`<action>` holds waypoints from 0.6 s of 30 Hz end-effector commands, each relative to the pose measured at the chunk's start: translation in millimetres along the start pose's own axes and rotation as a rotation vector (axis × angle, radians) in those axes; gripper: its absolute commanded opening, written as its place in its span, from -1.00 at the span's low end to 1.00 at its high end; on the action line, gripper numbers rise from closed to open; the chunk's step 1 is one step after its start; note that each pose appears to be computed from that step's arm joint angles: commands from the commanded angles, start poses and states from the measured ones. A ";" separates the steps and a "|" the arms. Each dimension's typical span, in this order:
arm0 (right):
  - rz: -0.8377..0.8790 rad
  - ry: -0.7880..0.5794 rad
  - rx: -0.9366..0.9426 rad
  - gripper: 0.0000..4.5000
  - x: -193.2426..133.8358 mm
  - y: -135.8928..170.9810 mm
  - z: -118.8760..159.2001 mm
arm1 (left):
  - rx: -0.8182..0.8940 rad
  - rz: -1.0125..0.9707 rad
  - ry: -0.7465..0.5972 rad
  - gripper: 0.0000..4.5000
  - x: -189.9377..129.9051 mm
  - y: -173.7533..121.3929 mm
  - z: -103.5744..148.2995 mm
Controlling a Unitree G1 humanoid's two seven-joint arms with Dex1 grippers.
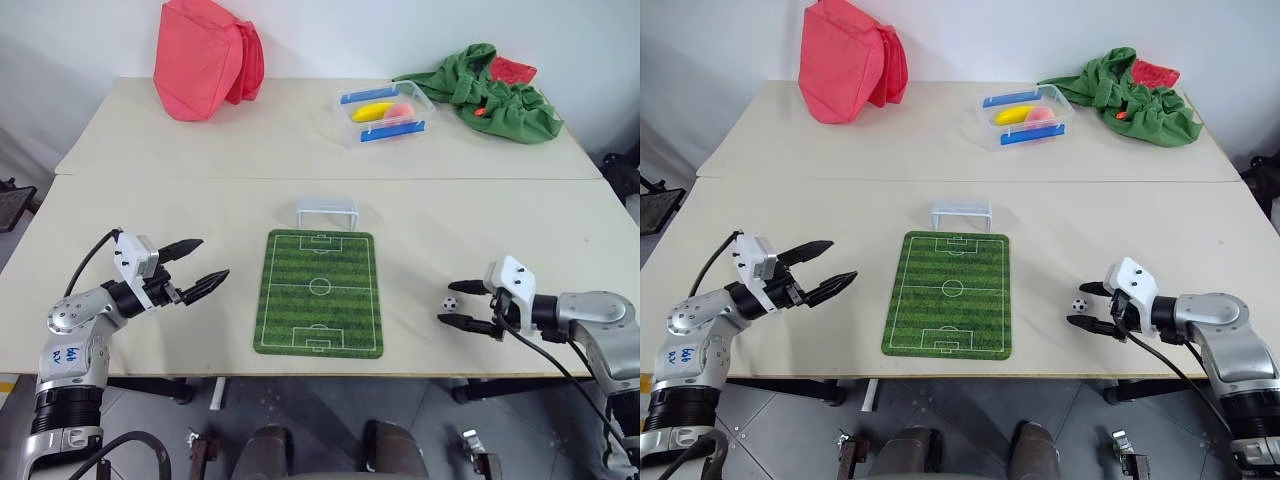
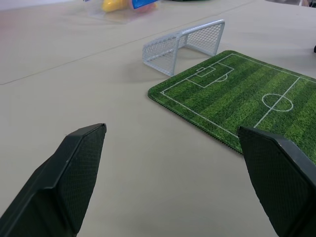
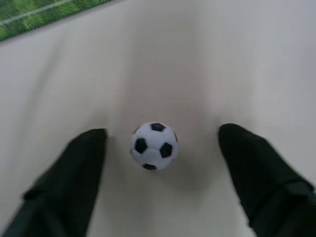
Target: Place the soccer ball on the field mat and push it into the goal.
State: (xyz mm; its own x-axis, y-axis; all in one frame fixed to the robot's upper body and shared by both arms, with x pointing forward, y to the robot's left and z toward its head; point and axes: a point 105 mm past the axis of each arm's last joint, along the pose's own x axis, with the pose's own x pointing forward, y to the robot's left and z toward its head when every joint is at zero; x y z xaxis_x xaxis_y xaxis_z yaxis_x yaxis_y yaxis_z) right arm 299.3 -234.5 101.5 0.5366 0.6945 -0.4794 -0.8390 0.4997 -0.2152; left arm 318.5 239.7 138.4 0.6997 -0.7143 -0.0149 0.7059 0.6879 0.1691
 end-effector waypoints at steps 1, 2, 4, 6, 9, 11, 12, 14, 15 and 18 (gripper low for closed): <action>0.006 0.008 -0.014 -0.02 1.6 2.9 -4.7 | 0.029 0.001 -0.039 1.00 -0.9 2.9 12.0; 0.006 0.004 -0.021 -0.17 0.9 3.1 -4.1 | 0.029 -0.001 -0.040 1.00 -1.9 2.9 12.0; 0.003 -0.008 -0.036 -0.44 -2.2 2.7 0.3 | 0.041 -0.006 -0.042 1.00 -5.6 2.7 11.5; -0.005 -0.044 -0.060 -0.62 -6.0 0.8 18.1 | 0.052 -0.049 -0.047 1.00 -12.9 -2.2 9.4; 0.001 -0.115 -0.091 -0.62 -3.4 2.1 55.4 | 0.045 -0.105 -0.055 1.00 -21.2 -8.3 6.3; 0.049 -0.155 -0.091 -0.62 4.0 11.3 76.9 | 0.035 -0.148 -0.076 1.00 -25.5 -12.4 6.0; 0.091 -0.166 -0.084 -0.62 10.5 18.5 86.1 | 0.034 -0.174 -0.088 1.00 -27.8 -14.9 5.7; 0.145 -0.172 -0.092 -0.62 22.3 29.6 98.9 | 0.030 -0.202 -0.088 1.00 -30.9 -17.7 2.7; 0.155 -0.172 -0.097 -0.62 25.5 32.1 102.2 | 0.030 -0.208 -0.082 1.00 -31.4 -18.2 1.2; 0.325 -0.161 -0.118 -0.62 58.1 66.7 116.7 | 0.041 -0.280 -0.079 1.00 -38.3 -28.8 -5.3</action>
State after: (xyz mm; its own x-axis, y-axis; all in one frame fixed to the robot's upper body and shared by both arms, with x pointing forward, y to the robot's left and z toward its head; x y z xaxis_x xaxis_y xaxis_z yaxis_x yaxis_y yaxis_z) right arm 295.5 -120.6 161.4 0.3209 0.8675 -0.3800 -0.9446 0.2640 -0.1951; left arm 278.3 244.6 124.1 0.4929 -0.8701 -0.0023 0.8567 0.4849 0.1758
